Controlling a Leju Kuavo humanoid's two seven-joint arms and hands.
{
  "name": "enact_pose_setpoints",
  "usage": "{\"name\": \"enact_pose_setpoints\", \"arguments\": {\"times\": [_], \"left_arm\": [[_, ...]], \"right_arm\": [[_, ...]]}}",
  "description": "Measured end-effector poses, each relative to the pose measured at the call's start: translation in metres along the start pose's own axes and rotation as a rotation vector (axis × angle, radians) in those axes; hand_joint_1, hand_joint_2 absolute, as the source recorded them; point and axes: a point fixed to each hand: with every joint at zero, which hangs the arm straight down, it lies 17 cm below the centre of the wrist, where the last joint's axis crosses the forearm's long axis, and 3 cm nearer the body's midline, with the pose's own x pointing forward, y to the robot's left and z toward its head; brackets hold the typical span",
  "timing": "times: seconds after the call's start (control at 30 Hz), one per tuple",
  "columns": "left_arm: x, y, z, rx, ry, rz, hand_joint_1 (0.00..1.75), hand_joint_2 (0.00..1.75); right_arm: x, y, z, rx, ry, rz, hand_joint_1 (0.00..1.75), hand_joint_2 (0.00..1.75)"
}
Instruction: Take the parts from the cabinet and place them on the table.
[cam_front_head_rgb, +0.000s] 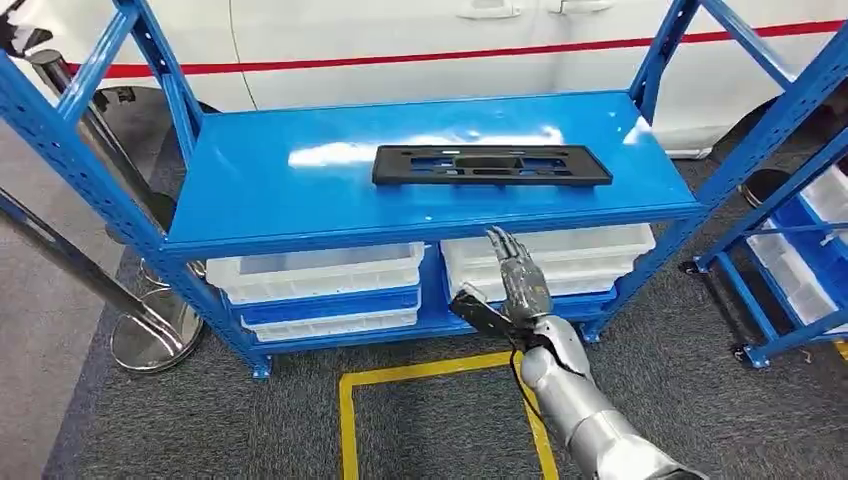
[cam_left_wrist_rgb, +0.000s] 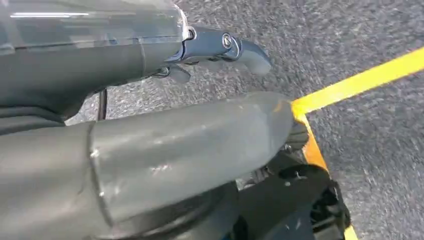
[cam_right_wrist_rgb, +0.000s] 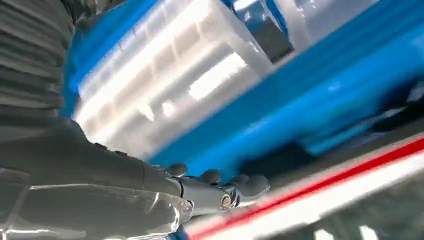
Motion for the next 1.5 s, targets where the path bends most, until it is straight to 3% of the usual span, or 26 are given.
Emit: {"name": "enact_pose_setpoints", "arguments": {"times": [0.5, 0.67, 0.87, 1.07, 1.5], "left_arm": [[0.005, -0.007, -0.001, -0.039, 0.005, -0.043, 0.0, 0.0], [0.004, -0.013, 0.0, -0.058, 0.006, -0.069, 0.0, 0.0], [0.012, -0.017, -0.001, -0.081, -0.018, -0.113, 0.0, 0.0], [0.015, -0.02, -0.001, -0.092, -0.031, -0.122, 0.0, 0.0], [0.018, -0.026, 0.0, -0.104, -0.038, -0.123, 0.0, 0.0]], "right_arm": [[0.104, -0.054, -0.025, -0.201, -0.317, 0.416, 0.0, 1.75], [0.12, -0.06, -0.015, -0.247, -0.366, 0.484, 0.0, 1.75], [0.125, -0.059, -0.004, -0.279, -0.371, 0.593, 0.0, 1.75], [0.106, -0.052, -0.002, -0.27, -0.274, 0.606, 0.0, 1.75], [0.046, -0.013, 0.003, -0.091, -0.146, 0.583, 0.0, 1.75]]}}
